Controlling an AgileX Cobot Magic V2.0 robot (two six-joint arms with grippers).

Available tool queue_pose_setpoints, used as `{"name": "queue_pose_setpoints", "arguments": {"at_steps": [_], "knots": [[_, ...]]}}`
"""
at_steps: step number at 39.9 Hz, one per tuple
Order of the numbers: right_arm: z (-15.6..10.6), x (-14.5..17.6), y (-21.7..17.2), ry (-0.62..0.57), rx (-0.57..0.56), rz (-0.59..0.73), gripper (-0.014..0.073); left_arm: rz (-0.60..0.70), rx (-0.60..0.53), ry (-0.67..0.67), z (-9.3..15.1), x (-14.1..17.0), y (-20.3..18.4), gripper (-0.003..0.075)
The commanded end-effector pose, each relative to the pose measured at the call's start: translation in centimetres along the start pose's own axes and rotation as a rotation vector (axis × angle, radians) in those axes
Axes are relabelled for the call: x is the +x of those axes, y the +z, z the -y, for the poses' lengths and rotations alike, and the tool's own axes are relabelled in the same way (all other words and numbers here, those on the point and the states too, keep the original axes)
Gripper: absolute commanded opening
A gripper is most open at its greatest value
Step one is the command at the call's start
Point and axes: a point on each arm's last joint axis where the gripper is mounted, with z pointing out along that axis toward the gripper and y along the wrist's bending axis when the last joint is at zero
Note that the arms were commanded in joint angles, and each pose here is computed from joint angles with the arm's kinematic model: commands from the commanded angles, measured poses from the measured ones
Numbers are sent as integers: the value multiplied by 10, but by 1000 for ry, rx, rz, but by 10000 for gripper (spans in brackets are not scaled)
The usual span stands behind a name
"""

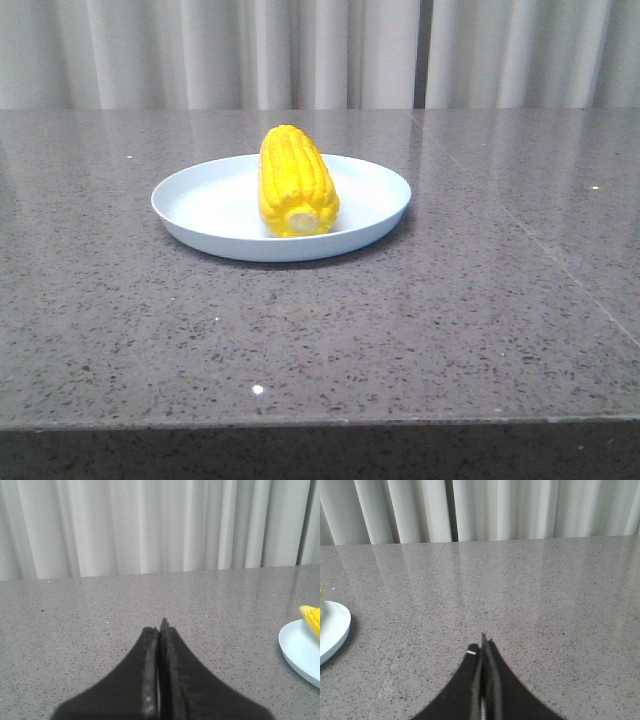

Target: Place corn on plate with both arms

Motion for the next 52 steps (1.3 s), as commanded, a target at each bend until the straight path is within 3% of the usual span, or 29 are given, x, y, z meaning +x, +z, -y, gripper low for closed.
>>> {"name": "queue_pose_setpoints", "arguments": {"at_steps": [1,23,28,39,52], "knots": [[-1,-15,-2,-23,-3,101,-112,102,5,0,0,-15,-2,-20],[-1,-15,-2,-23,-3,101,-112,105,8,-3,0,-12,0,-20],[-1,-15,-2,-23,-3,101,-112,162,23,-24,3,-5,3,-20],[-1,-15,-2,-24,-3,100,-112,130,40,-110,8,46,12,-20],[-1,-15,-2,-24,-3,99,-112,124,-49,-175,6,86,25,-20]]}}
